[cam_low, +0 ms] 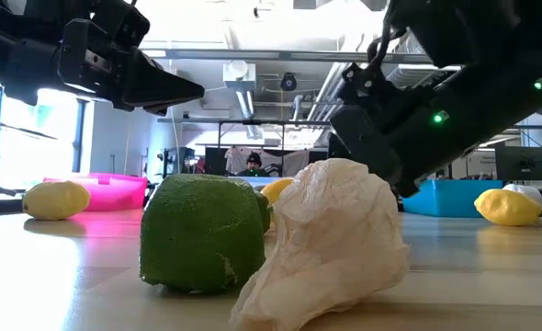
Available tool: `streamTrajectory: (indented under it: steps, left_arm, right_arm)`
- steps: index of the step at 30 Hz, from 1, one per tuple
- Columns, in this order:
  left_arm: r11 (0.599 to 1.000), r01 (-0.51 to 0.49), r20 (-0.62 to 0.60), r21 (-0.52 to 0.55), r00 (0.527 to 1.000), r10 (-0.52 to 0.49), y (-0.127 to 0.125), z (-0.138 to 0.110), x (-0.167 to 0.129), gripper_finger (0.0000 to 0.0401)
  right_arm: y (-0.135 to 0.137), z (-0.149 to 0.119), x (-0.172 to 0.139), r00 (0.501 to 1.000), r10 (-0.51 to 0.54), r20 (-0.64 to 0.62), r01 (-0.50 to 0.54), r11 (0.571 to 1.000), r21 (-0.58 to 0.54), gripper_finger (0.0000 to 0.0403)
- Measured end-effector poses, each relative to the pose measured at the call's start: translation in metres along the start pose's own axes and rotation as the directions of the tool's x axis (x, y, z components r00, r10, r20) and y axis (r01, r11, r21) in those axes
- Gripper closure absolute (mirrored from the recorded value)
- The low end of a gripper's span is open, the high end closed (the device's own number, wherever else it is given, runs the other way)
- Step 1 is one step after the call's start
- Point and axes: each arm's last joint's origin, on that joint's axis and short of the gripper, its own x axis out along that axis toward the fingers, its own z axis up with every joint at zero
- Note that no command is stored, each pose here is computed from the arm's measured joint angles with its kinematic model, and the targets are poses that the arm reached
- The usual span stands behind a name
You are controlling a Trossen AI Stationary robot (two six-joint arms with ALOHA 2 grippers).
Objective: Sort produce into baskets
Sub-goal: Put the lemon into the pink bin
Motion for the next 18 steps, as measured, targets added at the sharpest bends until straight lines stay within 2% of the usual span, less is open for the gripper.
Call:
streamTrajectory:
  steps: [3,8,14,17,18]
  left_arm:
    - [1.000,0.000,0.001,-0.006,1.000,0.000,0.000,0.000,0.000,0.0401]
    - [1.000,0.000,0.001,-0.018,1.000,0.000,0.000,0.000,0.000,0.0401]
    - [0.998,-0.007,0.001,-0.058,1.000,0.007,0.000,0.000,0.000,0.0401]
    - [0.994,-0.025,0.005,-0.104,1.000,0.025,0.001,0.003,0.004,0.0401]
    - [0.994,-0.022,0.002,-0.111,1.000,0.023,0.000,0.003,0.006,0.0401]
  right_arm:
    - [-0.004,0.002,0.005,0.998,0.054,-0.023,-0.055,0.998,-0.021,0.0107]
    - [-0.008,0.008,0.010,0.998,0.054,-0.014,-0.054,0.996,-0.074,0.0131]
    - [-0.011,0.011,0.015,0.996,0.085,-0.030,-0.088,0.990,-0.113,0.0229]
    - [-0.011,0.015,0.017,0.989,0.143,-0.038,-0.147,0.980,-0.131,0.0280]
    - [-0.012,0.017,0.018,0.986,0.163,-0.034,-0.166,0.976,-0.140,0.0284]
